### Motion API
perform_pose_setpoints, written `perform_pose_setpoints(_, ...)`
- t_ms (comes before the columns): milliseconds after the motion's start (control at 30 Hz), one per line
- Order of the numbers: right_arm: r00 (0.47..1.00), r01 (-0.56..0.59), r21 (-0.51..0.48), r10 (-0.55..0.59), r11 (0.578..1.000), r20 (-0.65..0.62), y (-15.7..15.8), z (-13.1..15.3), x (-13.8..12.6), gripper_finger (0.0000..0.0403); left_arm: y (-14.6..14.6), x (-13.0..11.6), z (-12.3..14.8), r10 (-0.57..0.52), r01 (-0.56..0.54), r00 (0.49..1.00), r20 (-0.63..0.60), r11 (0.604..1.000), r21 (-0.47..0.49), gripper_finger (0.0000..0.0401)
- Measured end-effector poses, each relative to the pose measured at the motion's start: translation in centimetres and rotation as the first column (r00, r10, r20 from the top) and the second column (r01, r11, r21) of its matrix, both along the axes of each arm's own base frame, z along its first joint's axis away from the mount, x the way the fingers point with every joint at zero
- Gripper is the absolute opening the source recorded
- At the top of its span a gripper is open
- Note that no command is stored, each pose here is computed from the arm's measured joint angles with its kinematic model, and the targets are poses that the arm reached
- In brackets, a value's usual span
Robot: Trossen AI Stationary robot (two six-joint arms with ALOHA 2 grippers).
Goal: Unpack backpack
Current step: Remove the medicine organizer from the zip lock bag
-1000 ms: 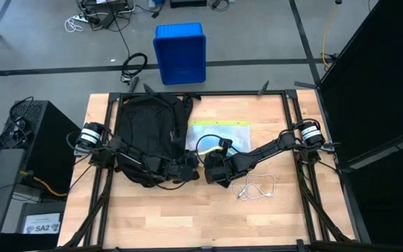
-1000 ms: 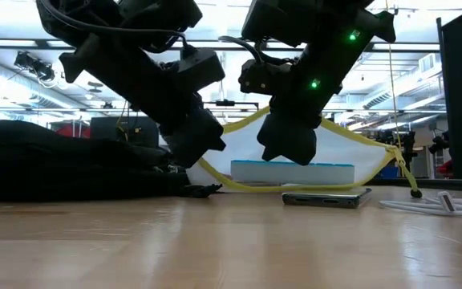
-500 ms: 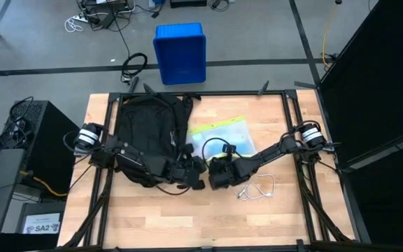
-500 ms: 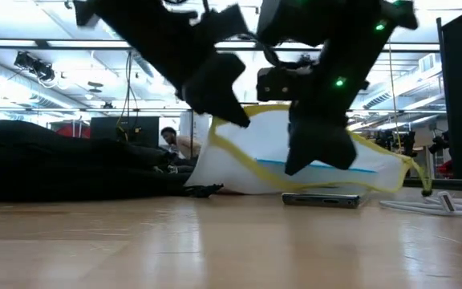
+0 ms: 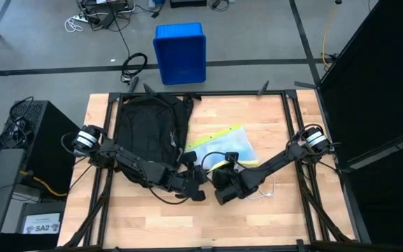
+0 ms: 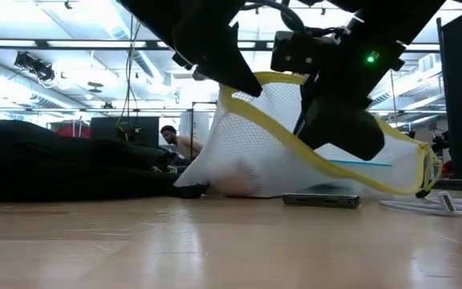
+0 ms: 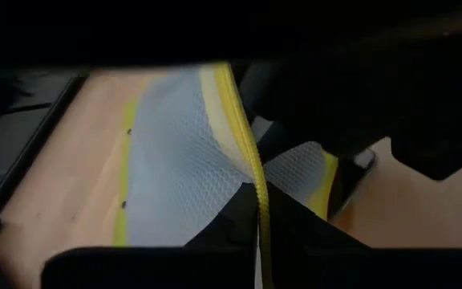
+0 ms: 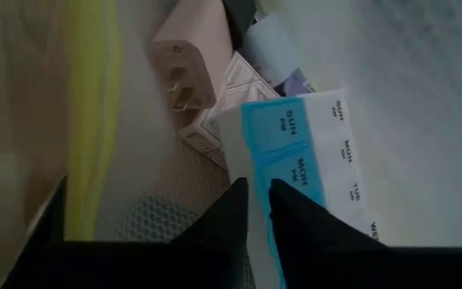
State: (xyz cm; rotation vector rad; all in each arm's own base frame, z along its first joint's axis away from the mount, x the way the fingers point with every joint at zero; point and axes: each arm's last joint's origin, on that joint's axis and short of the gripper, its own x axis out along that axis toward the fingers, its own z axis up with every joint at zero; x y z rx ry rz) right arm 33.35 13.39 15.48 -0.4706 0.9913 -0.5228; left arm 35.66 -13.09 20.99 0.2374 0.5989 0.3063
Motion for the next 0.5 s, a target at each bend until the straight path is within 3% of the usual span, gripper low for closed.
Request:
perform_pose_setpoints(267,0.999,-0.03,0.01,0.03,1.0,-0.03,0.4,-0.5,0.0,0.0191,-0.1,0.0,0.0,-0.018,0.018,1.0,-0.006,1.0,-0.016,0.0)
perform_pose_setpoints(500,0.994,-0.028,-0.1,0.018,0.995,-0.105,-0.6,-3.2,0.2,0.03,-0.1,0.0,0.0,-0.031,0.031,0.999,-0.009,0.999,-0.026,0.0)
